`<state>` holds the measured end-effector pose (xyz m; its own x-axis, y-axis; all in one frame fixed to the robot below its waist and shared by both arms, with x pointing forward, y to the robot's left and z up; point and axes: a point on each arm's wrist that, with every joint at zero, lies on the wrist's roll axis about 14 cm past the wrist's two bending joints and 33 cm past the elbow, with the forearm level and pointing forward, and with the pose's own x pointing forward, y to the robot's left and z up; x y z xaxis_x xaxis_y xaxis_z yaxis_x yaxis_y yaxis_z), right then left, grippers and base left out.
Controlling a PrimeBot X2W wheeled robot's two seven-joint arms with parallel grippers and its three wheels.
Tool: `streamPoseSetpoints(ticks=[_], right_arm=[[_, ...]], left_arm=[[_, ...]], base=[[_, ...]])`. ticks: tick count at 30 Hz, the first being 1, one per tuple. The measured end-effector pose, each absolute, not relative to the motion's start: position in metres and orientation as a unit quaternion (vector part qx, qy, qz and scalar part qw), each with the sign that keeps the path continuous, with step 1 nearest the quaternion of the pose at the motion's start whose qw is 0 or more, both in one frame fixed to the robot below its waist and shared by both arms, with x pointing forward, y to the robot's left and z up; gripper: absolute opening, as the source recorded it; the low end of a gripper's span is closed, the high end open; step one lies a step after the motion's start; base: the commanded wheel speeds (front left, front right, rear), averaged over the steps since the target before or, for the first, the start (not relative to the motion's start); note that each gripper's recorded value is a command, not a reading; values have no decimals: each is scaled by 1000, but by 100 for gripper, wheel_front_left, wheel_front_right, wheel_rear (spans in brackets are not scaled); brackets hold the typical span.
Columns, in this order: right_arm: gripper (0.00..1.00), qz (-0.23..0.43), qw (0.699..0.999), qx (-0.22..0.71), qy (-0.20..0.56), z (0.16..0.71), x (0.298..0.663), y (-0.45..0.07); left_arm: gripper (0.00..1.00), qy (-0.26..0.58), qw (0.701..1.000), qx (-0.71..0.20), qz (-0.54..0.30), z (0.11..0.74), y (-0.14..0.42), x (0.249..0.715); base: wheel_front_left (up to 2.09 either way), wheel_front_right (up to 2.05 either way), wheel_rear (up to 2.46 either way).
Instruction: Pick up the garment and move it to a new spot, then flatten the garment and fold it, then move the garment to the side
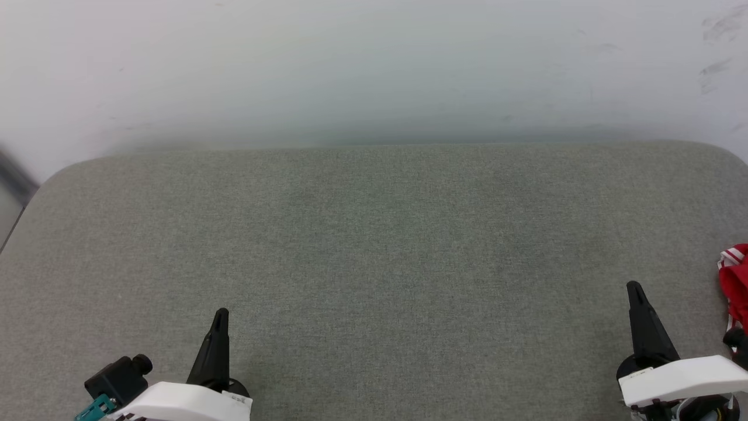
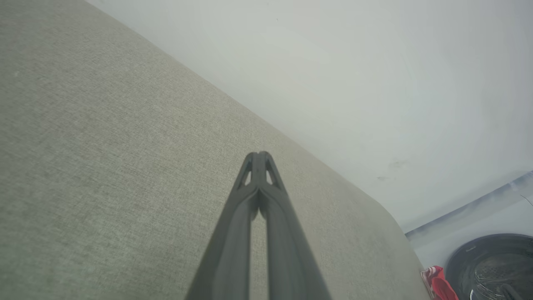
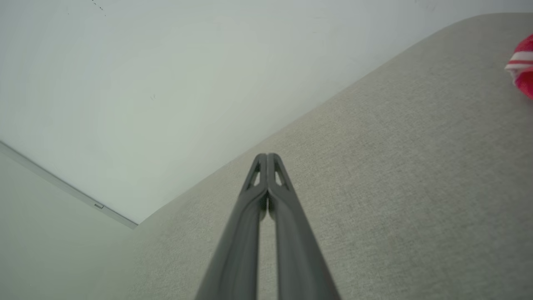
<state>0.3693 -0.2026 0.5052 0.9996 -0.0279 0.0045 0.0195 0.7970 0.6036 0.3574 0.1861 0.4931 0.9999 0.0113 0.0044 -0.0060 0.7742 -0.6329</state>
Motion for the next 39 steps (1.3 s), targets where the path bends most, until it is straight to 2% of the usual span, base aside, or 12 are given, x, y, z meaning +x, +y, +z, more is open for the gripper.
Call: streamPoseSetpoints(ticks=[39], right_arm=[[0,-17,845,534,6,501,379,-203]], left_arm=[[0,7,841,-541,21,494,197,373]], base=[[0,0,0]])
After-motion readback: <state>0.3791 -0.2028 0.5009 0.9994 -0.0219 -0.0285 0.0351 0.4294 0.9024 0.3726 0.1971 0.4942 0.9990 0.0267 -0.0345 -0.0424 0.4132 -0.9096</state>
